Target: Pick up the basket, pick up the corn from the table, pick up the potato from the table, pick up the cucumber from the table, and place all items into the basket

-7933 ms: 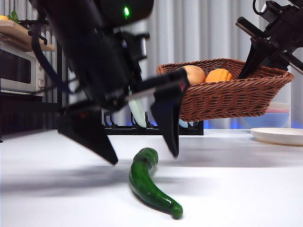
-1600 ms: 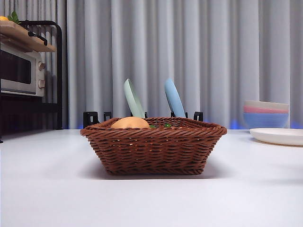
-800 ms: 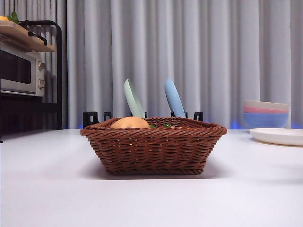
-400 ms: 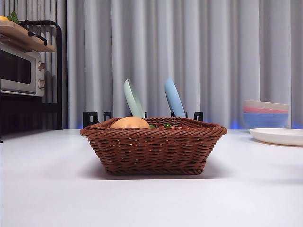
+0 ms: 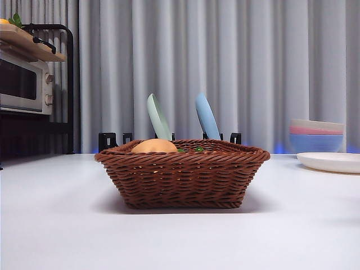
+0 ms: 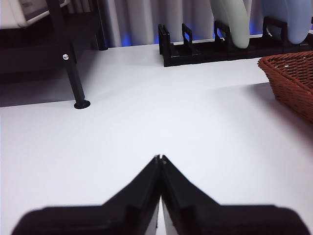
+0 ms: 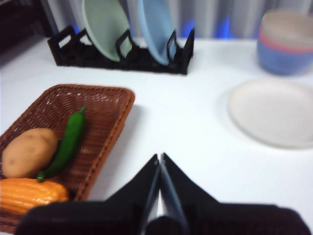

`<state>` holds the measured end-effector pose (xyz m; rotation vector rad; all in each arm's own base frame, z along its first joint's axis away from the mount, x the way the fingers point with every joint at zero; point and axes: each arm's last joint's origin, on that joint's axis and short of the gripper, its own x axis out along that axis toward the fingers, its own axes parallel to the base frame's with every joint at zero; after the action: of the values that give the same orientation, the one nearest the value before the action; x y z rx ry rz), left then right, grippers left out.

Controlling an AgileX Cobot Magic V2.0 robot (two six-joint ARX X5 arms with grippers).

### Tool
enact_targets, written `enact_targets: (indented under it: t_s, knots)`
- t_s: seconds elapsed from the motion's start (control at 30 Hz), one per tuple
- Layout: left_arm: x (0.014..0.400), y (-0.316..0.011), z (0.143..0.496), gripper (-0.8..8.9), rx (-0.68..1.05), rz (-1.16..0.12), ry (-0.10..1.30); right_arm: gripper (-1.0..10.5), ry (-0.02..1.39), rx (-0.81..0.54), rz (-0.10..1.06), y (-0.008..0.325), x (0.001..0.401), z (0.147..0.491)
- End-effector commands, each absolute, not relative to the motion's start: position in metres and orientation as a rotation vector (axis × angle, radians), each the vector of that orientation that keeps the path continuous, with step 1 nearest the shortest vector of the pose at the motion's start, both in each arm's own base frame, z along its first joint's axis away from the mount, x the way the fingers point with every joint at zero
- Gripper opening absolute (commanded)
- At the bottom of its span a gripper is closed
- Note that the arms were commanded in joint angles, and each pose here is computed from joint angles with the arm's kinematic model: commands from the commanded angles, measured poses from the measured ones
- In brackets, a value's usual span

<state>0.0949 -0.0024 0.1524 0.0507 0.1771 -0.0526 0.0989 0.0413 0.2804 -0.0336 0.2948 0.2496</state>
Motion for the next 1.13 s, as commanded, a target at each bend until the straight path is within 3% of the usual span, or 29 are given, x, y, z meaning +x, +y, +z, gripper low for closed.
enact_targets:
  t_s: [0.03,0.37,0.83,1.13]
  knots:
    - [0.096,-0.002,0.148,-0.03,0.058,-0.046,0.187,0.0,0.273,-0.095,0.285,0.033,0.099,0.268]
    - [0.096,-0.002,0.148,-0.03,0.058,-0.046,0.187,0.0,0.053,-0.111,0.286,0.016,0.095,0.208]
    - [0.096,-0.002,0.148,-0.03,0.058,-0.046,0.186,0.0,0.112,-0.089,0.281,0.016,0.095,0.153]
    - [0.096,-0.002,0.148,-0.03,0.058,-0.046,0.187,0.0,0.164,-0.018,0.274,0.016,0.095,0.149]
